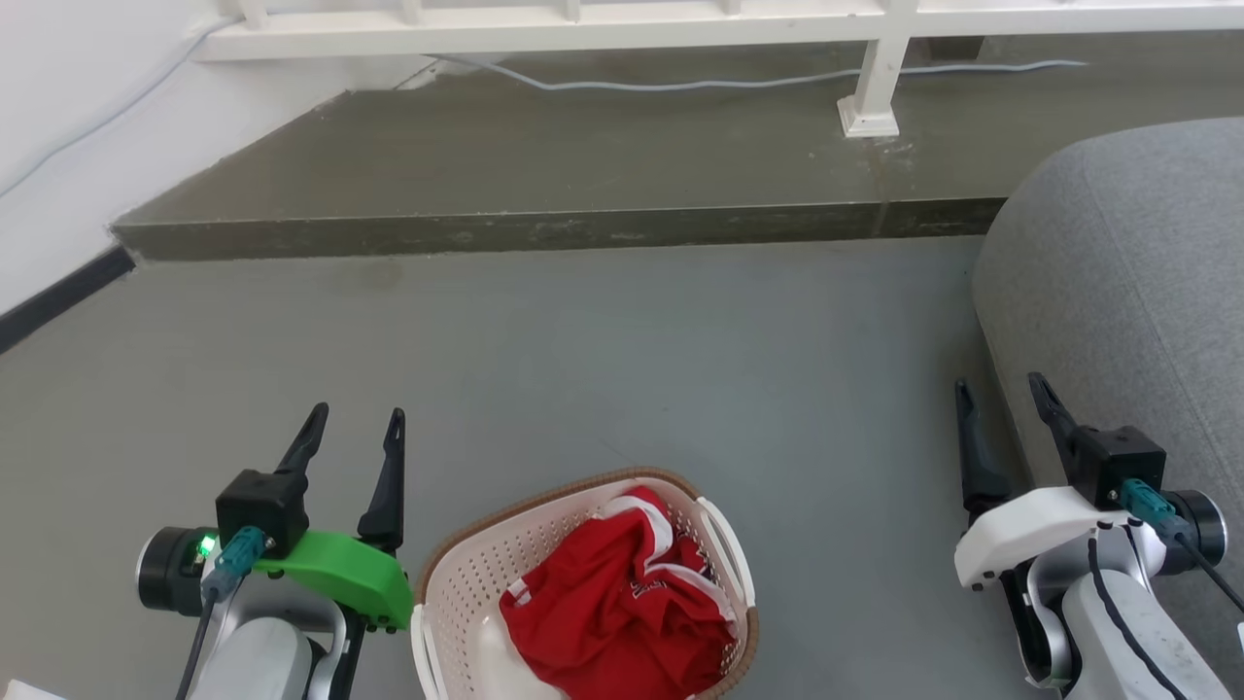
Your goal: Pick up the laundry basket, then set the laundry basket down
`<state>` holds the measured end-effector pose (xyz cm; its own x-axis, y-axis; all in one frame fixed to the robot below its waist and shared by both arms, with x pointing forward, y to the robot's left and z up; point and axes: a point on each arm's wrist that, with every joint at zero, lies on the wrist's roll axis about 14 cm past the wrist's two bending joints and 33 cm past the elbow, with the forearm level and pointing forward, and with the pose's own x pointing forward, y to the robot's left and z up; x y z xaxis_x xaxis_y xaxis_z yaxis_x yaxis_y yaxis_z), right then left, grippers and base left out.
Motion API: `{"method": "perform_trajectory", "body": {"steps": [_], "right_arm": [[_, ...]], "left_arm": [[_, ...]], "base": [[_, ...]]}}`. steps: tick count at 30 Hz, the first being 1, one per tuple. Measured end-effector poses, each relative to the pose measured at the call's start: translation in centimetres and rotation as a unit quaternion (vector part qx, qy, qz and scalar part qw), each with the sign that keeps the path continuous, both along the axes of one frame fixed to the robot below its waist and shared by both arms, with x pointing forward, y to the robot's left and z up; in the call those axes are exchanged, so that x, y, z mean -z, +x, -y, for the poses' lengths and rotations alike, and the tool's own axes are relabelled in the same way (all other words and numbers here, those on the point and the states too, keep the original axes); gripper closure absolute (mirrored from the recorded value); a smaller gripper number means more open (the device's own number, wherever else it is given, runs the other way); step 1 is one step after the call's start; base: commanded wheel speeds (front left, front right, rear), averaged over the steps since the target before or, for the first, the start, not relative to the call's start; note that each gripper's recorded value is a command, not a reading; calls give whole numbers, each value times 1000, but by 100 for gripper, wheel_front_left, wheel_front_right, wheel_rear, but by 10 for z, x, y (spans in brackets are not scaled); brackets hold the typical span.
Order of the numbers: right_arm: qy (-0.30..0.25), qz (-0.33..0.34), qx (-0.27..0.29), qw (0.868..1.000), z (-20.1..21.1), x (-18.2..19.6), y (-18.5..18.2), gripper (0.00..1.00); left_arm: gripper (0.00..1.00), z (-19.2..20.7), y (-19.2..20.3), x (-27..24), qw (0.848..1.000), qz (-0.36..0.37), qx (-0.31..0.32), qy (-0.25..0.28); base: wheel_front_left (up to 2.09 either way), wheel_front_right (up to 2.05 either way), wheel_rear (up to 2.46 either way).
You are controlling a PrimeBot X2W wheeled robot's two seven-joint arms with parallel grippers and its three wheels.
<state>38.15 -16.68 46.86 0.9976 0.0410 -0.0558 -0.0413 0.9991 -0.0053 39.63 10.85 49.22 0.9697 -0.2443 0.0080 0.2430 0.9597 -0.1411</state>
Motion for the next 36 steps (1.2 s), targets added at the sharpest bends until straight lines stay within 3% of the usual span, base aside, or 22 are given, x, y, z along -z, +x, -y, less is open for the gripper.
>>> {"method": "perform_trajectory", "body": {"steps": [18, 36], "right_arm": [[25, -4, 9, 1000, -3, 8, 30, 0], [39, -11, 5, 999, -13, 35, 83, 0]], "left_arm": [[0, -4, 28, 25, 999, -31, -12, -10], [0, -11, 66, 101, 992, -120, -29, -26]], "base": [[0, 0, 0], [0, 0, 0]]}}
